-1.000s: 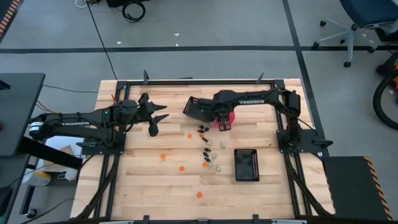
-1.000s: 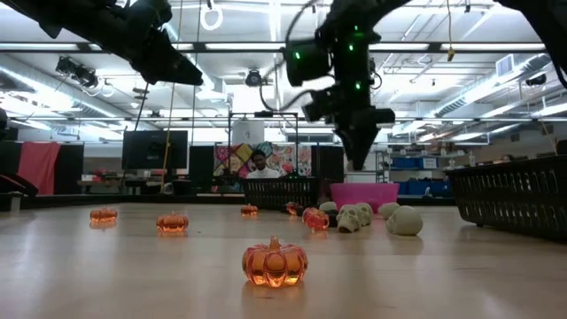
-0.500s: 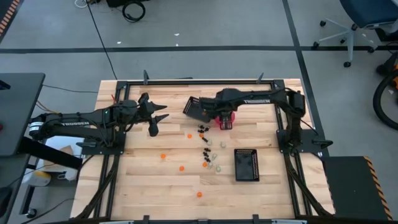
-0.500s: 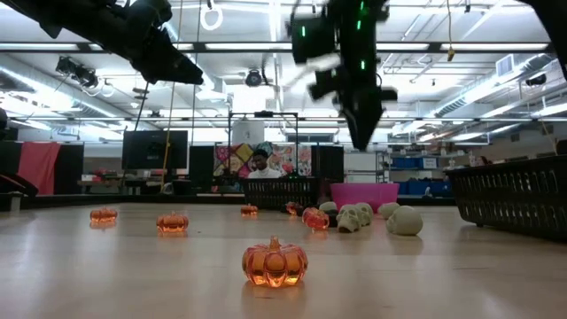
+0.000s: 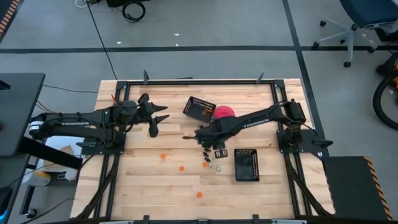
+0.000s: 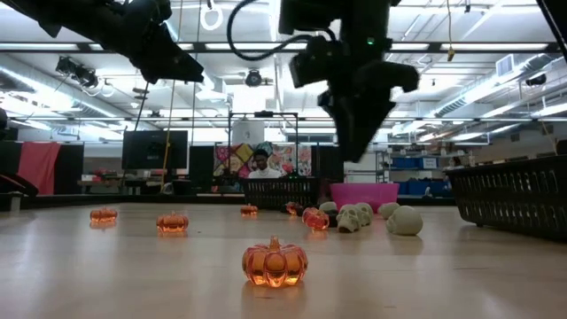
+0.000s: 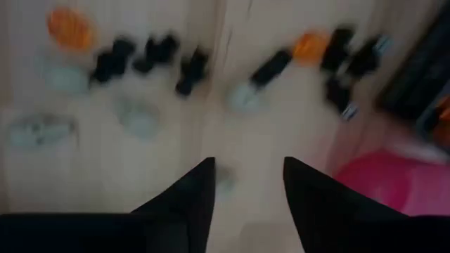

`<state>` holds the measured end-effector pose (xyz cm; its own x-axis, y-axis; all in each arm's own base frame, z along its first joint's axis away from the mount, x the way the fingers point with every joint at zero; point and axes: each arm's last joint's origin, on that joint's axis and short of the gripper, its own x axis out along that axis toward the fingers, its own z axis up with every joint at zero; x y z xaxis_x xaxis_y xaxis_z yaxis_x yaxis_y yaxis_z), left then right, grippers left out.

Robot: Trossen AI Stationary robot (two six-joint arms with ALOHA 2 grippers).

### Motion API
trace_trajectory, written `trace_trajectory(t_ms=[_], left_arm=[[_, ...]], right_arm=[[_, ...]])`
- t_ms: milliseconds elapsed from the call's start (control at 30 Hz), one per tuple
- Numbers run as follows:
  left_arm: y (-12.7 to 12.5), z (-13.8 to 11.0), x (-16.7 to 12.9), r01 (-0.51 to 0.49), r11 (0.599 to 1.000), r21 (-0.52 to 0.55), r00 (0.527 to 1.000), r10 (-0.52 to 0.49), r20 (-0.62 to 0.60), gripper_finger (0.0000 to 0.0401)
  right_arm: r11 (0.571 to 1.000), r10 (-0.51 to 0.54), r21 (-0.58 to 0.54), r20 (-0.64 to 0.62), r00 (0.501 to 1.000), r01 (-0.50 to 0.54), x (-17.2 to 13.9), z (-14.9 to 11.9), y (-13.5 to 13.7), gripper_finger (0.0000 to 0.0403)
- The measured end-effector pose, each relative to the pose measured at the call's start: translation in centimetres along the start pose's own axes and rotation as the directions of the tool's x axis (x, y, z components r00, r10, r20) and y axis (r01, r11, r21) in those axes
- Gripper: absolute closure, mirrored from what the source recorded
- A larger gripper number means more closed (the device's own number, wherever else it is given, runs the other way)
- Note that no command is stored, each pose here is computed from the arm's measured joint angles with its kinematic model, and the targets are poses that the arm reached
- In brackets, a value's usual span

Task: Sort Halloween decoration
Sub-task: Put the white skull toy into the pink bowl

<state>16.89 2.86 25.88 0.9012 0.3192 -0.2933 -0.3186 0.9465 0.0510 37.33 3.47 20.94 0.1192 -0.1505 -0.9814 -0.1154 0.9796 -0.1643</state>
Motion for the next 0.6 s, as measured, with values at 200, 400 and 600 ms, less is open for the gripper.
trace_trajectory(t_ms=[200, 400, 600], left_arm=[[-0.2, 0.0, 0.0, 0.010, 1.000, 0.022, 1.000, -0.010, 0.000, 0.0246], [-0.2, 0.0, 0.0, 0.010, 1.000, 0.023, 1.000, -0.010, 0.000, 0.0246], [-0.2, 0.0, 0.0, 0.009, 1.000, 0.025, 1.000, -0.009, 0.000, 0.0246]], right_arm=[[0.988, 0.081, 0.141, -0.066, 0.995, -0.071, 1.7, -1.2, 0.7, 0.0168], [0.989, 0.054, 0.145, -0.105, 0.993, -0.038, 3.2, -2.3, 1.1, 0.0141], [0.987, 0.055, 0.158, -0.103, 0.993, -0.038, 4.7, -3.0, 1.0, 0.0151]])
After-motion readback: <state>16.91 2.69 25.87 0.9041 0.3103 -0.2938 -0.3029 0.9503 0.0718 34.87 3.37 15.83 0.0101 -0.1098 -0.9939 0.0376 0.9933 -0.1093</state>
